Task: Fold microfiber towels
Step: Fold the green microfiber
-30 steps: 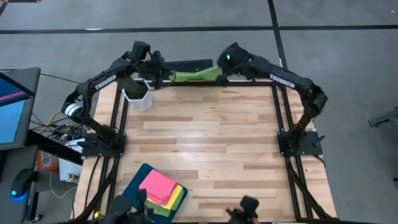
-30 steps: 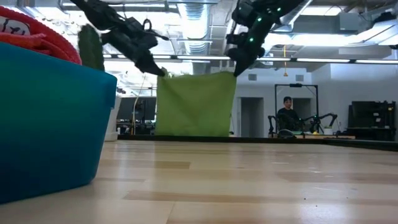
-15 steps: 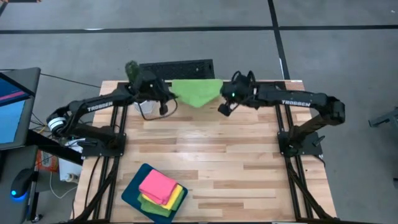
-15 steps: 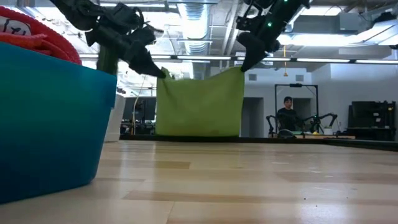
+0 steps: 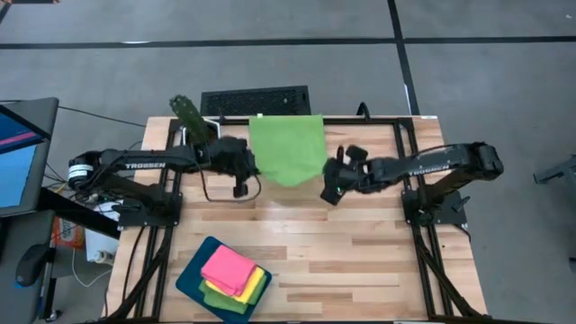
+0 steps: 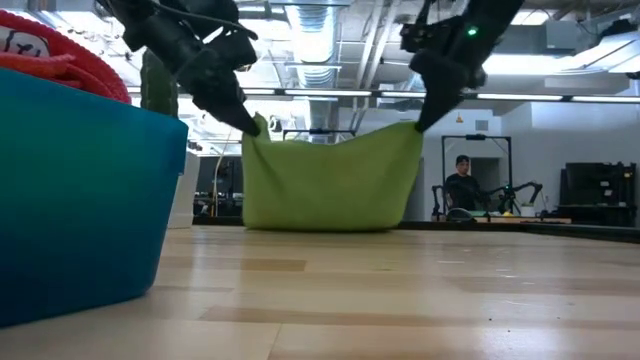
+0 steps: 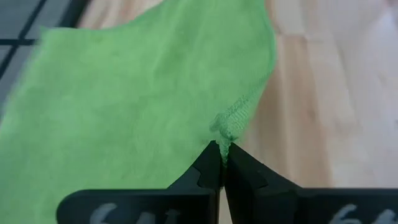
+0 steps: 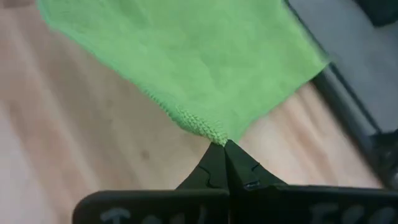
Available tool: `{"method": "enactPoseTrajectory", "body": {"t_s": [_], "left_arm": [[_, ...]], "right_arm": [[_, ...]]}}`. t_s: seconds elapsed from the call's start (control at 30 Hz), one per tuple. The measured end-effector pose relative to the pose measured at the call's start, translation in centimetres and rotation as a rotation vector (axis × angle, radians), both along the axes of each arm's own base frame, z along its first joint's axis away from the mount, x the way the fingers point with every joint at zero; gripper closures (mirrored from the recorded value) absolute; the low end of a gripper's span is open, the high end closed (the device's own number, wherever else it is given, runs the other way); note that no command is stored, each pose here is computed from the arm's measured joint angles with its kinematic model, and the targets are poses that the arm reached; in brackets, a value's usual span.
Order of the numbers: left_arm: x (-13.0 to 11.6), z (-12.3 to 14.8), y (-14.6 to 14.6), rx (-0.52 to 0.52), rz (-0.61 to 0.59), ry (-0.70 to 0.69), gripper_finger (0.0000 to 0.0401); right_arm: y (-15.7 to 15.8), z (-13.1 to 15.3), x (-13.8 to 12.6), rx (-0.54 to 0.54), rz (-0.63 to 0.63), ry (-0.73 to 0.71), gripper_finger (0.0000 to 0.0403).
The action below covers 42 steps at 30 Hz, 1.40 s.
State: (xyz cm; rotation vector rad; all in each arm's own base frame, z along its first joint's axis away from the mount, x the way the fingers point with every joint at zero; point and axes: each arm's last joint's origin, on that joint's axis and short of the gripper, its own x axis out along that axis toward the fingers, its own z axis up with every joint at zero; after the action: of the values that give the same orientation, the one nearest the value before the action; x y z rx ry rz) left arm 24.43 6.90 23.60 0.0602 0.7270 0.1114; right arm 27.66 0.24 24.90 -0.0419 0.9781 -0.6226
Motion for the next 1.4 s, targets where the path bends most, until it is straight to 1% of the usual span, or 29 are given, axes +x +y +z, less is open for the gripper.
{"method": "enactPoseTrajectory", "body": {"t_s": [0.17,0.23,0.37,0.53,0.7,0.77,0.87,0.93,1.03,1.13,1.23,1.3,1.4], "left_arm": [[0.3,-1.8,-3.8,-0.014,-0.019,0.008,0.0401],[0.2,-2.6,-5.3,-0.024,-0.007,-0.007,0.0401],[-0.2,-3.6,-8.0,-0.047,0.039,-0.02,0.0401],[-1.1,-4.6,-10.6,-0.003,0.14,-0.029,0.0401],[-1.7,-5.1,-11.8,0.024,0.215,-0.047,0.0401],[-1.7,-5.0,-11.8,0.048,0.238,-0.063,0.0401],[-1.7,-4.9,-11.4,0.12,0.275,-0.073,0.0401],[-1.7,-4.9,-10.8,0.165,0.31,-0.074,0.0401],[-1.5,-4.9,-9.6,0.206,0.334,-0.056,0.0401],[-1.3,-4.9,-8.0,0.225,0.369,-0.033,0.0401],[-1.3,-4.9,-6.4,0.249,0.405,-0.007,0.0401],[-1.4,-4.9,-5.3,0.272,0.422,0.013,0.0401],[-1.4,-4.9,-3.6,0.261,0.412,0.035,0.0401]], "right_arm": [[3.3,-1.8,-0.8,0.05,-0.021,-0.022,0.0403],[4.4,-2.4,-1.3,0.073,-0.036,-0.026,0.0403],[6.1,-2.6,-1.9,0.115,-0.065,-0.061,0.0403],[7.1,-2.6,-2.2,0.15,-0.09,-0.097,0.0403],[7.1,-2.7,-2.1,0.162,-0.113,-0.108,0.0403],[6.6,-2.7,-1.9,0.153,-0.121,-0.106,0.0403],[5.3,-2.6,-1.5,0.11,-0.129,-0.101,0.0403],[4.0,-2.6,-1.2,0.071,-0.13,-0.083,0.0403],[1.6,-2.5,-0.8,0.027,-0.151,-0.046,0.0403],[-0.9,-2.4,-0.5,-0.002,-0.166,-0.03,0.0403],[-3.2,-2.1,0.1,-0.034,-0.148,-0.043,0.0403],[-4.8,-1.9,0.4,-0.035,-0.142,-0.063,0.0403],[-6.9,-1.7,0.4,-0.01,-0.143,-0.082,0.0403]]}}
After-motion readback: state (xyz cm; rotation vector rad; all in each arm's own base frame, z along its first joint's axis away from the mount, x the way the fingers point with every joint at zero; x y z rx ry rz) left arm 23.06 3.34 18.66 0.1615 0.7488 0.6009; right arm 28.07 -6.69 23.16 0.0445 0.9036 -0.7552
